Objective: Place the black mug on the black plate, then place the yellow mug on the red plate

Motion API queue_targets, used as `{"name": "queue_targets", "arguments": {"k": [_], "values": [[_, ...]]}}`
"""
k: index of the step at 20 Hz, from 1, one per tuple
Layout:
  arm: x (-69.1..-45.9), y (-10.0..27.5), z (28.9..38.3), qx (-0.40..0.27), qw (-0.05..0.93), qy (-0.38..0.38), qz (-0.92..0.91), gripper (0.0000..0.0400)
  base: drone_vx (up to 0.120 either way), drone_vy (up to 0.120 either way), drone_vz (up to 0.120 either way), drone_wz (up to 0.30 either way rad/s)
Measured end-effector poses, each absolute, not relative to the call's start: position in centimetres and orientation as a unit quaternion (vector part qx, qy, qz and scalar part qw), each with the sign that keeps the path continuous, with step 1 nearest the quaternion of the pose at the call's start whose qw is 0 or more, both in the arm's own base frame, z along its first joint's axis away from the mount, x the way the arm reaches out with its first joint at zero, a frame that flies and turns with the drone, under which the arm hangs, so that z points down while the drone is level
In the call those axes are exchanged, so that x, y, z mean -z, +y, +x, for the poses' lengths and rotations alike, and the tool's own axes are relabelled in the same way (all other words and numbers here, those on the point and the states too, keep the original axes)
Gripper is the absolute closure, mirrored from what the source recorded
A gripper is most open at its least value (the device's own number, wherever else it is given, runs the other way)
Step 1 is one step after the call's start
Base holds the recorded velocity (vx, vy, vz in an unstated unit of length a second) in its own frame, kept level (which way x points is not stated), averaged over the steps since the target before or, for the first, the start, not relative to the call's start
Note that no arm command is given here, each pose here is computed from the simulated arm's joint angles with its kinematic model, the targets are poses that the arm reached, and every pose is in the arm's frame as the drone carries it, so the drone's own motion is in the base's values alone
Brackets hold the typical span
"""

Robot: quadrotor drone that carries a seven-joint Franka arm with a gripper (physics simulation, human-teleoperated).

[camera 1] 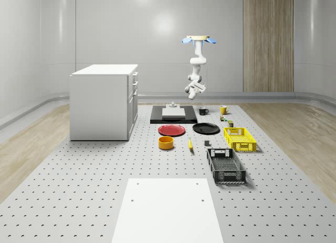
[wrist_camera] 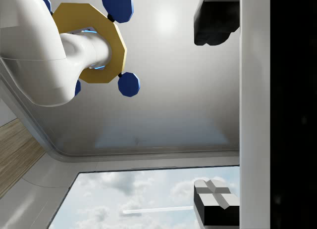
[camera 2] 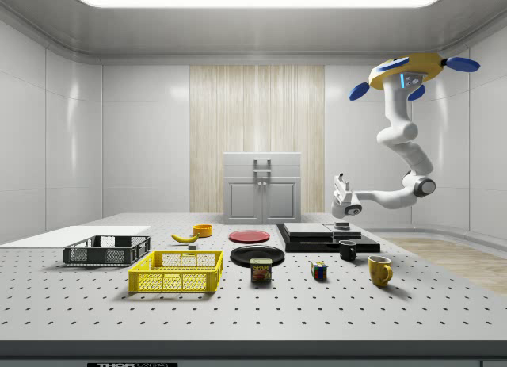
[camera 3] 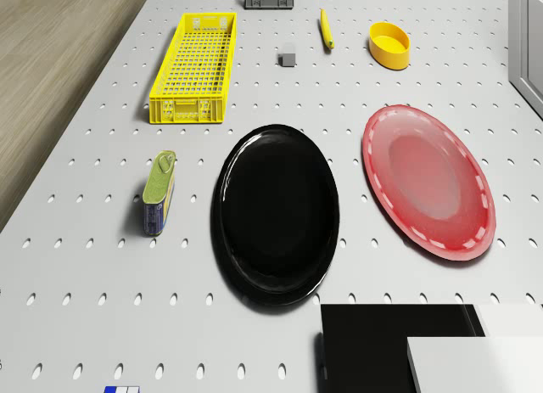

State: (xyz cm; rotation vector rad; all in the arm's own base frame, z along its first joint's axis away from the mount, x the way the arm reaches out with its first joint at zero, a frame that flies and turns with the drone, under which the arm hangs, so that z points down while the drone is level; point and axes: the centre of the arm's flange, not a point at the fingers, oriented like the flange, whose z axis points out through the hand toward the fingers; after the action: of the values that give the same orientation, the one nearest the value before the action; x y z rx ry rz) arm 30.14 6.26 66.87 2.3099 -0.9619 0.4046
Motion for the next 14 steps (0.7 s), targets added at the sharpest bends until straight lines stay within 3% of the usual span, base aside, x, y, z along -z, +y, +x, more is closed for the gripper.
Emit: {"name": "queue_targets", "arguments": {"k": [3,6,10,14], "values": [[-63.9,8.7,30.23,-0.218,0.461,-0.332,0.794,0.0000,0.120,0.000,-0.120,0.000],[-59.1,9.9,30.38,-0.288,0.644,-0.275,0.653,0.0000,0.120,0.000,-0.120,0.000],[-53.1,7.8,30.59,-0.354,0.823,-0.176,0.408,0.0000,0.120,-0.050,-0.120,0.000],[-50.3,4.5,30.68,-0.377,0.896,-0.096,0.215,0.0000,0.120,-0.120,-0.120,0.000]]}}
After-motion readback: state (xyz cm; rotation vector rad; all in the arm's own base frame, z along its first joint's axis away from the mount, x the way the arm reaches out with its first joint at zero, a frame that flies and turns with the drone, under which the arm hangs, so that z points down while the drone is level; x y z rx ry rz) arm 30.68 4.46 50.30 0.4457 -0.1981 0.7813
